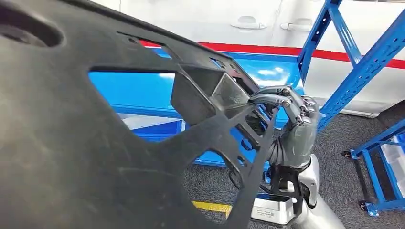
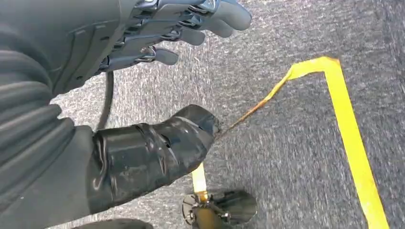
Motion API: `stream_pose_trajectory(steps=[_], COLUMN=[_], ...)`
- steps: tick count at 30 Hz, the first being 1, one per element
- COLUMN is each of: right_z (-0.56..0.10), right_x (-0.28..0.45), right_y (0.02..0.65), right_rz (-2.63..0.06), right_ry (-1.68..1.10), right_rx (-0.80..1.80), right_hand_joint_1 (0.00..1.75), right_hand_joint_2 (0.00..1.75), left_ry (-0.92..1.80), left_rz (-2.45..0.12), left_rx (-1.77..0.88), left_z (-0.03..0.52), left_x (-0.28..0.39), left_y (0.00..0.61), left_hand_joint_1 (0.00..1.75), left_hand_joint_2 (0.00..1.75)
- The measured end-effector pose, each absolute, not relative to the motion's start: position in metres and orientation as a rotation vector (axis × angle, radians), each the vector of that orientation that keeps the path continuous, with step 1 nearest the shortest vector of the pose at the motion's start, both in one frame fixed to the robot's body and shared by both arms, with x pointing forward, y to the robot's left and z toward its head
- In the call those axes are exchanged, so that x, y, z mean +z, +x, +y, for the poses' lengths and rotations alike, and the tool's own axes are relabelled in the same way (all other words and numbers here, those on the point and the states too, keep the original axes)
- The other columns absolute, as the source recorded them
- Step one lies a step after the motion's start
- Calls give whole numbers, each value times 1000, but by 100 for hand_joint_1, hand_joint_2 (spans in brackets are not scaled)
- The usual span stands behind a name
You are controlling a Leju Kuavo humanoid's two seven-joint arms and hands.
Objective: Take the parts from the cabinet and place them on the table.
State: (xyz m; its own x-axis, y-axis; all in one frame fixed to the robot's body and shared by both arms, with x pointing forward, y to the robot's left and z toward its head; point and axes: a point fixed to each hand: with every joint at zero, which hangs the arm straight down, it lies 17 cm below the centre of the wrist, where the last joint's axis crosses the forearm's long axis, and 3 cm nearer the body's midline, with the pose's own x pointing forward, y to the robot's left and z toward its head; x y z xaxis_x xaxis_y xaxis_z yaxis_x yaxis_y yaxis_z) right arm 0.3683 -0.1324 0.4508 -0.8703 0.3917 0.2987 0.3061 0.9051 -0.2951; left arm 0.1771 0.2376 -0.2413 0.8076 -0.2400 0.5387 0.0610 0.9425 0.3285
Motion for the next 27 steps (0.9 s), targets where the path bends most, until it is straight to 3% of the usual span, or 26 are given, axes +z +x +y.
stream_pose_trajectory(steps=[27], right_z=[-127], right_x=[446], right_y=[370], right_rz=[-2705], right_ry=[-393], right_rx=[342], right_hand_joint_1=[175], right_hand_joint_2=[175], left_ry=[295], left_rz=[-597], left_rx=[-170], left_z=[232], left_x=[-243], left_y=[173], left_hand_joint_1=[0], left_hand_joint_2=[175])
